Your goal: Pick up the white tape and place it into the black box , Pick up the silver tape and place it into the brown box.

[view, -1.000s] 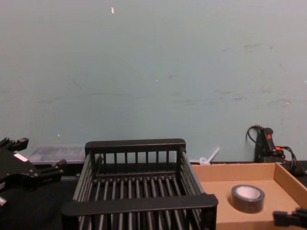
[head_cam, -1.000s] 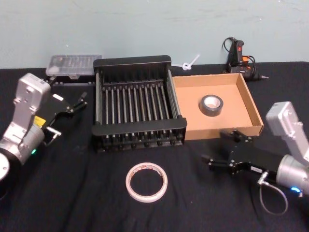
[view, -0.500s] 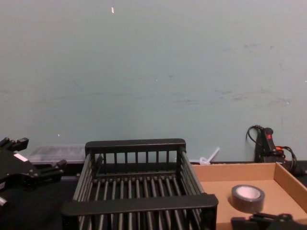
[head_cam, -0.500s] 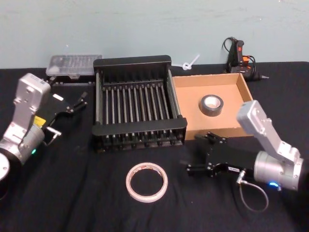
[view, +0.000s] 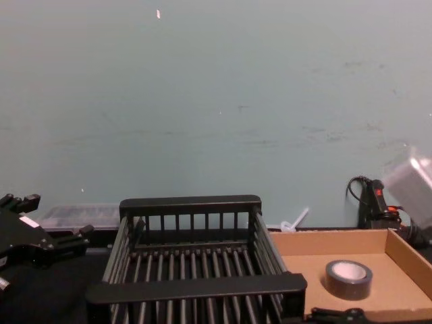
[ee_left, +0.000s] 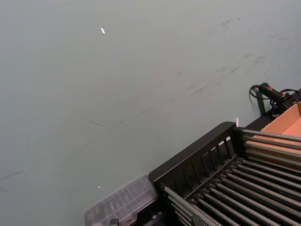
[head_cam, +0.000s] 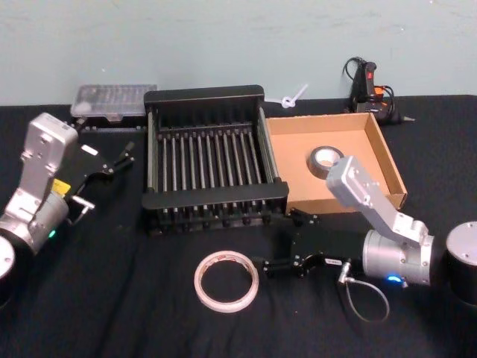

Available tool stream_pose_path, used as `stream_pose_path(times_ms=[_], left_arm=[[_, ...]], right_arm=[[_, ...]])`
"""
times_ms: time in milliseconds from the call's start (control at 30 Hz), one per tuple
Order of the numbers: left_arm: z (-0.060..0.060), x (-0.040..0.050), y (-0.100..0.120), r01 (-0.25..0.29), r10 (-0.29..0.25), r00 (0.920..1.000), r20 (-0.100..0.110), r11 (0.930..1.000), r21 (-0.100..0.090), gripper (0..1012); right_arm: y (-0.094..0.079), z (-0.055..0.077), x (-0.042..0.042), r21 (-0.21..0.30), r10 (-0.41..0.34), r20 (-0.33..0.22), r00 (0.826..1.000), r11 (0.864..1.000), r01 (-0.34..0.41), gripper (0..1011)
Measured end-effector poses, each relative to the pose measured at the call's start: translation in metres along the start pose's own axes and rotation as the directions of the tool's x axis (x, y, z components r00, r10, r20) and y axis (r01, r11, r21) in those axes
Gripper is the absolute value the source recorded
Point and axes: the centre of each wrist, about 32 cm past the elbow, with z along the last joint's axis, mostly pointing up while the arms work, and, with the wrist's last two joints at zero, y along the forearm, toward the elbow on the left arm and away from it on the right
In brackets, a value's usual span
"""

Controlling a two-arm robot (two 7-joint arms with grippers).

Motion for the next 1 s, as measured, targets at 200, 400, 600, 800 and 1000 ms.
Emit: stream_pose_path(times_ms=[200, 400, 600, 800, 1000], left_arm=[[0.000, 0.0000, 0.000, 0.000, 0.000, 1.0000, 0.000, 1.0000, 0.000, 1001], [0.000, 0.0000, 0.000, 0.000, 0.000, 1.0000, 0.000, 1.0000, 0.000, 1001], [0.000, 0.0000, 0.000, 0.000, 0.000, 1.0000, 0.000, 1.0000, 0.000, 1001], [0.000, 0.0000, 0.000, 0.000, 0.000, 1.0000, 0.000, 1.0000, 0.000, 1001], [0.000, 0.0000, 0.000, 0.000, 0.000, 1.0000, 0.000, 1.0000, 0.000, 1001]], right_arm=[[0.011, 0.005, 0.0005, -0.024, 0.014, 0.012, 1.000, 1.000, -0.014, 1002], [0.021, 0.009, 0.0014, -0.043, 0.028, 0.019, 0.999, 0.999, -0.027, 1002], [0.032, 0.010, 0.0012, -0.052, 0.045, 0.016, 0.999, 0.998, -0.044, 1002], [0.039, 0.010, 0.0007, -0.061, 0.056, 0.011, 0.998, 0.997, -0.055, 1002], [0.045, 0.009, 0.0007, -0.071, 0.061, 0.009, 0.998, 0.996, -0.060, 1002]])
